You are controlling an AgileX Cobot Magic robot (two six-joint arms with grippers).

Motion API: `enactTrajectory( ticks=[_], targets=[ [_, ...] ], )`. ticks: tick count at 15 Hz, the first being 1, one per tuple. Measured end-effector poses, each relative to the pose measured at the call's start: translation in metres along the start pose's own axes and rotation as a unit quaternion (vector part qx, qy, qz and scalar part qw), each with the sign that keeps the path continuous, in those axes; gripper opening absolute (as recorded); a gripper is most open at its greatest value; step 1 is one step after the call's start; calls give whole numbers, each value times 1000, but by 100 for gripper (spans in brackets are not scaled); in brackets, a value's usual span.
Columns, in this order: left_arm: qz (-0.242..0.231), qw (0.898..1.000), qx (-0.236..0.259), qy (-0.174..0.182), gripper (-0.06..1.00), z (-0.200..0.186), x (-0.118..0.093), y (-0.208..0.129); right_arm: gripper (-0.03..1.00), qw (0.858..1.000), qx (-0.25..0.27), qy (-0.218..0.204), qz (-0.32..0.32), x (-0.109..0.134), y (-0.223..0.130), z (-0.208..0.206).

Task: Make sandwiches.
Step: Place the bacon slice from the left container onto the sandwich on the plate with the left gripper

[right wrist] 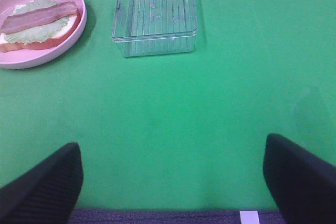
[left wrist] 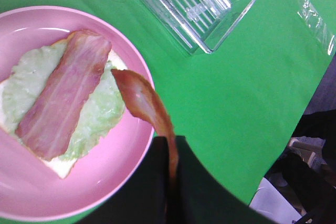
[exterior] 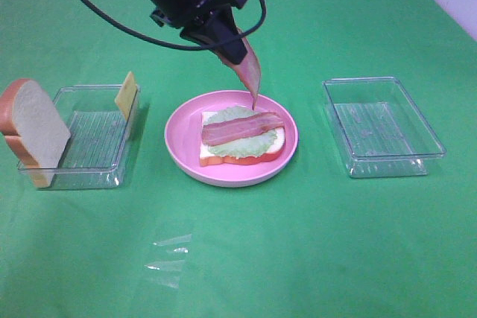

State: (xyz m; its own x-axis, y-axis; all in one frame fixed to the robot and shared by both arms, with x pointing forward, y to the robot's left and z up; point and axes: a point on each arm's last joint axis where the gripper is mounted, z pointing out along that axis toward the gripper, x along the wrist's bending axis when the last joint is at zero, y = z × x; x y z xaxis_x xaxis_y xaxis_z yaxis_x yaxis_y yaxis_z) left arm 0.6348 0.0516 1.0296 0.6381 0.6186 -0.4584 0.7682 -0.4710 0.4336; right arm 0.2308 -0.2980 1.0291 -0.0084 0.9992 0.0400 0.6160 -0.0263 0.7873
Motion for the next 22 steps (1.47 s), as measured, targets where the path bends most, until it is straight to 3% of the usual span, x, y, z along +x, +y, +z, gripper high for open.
enactTrajectory(
  ticks=[6,8,9,10,12,15,18,22],
  targets=[
    [28,999,35,-26,0,74,-2,8,89,1000,0,0,0,0,0,0],
    [23,998,51,-19,0,90,8,3,89,1000,0,0,0,0,0,0],
    [19,998,64,-4,0,97,15,-1,89,1000,0,0,0,0,0,0],
    [12,996,84,39,0,99,24,-5,89,1000,0,0,0,0,0,0],
    [2,991,98,89,0,97,33,-7,89,1000,0,0,0,0,0,0],
    [-15,986,95,137,0,95,41,-7,89,1000,0,0,0,0,0,0],
    [-51,982,66,170,0,94,47,-3,89,1000,0,0,0,0,0,0],
    [-61,981,65,174,0,94,47,-3,89,1000,0,0,0,0,0,0]
  ],
)
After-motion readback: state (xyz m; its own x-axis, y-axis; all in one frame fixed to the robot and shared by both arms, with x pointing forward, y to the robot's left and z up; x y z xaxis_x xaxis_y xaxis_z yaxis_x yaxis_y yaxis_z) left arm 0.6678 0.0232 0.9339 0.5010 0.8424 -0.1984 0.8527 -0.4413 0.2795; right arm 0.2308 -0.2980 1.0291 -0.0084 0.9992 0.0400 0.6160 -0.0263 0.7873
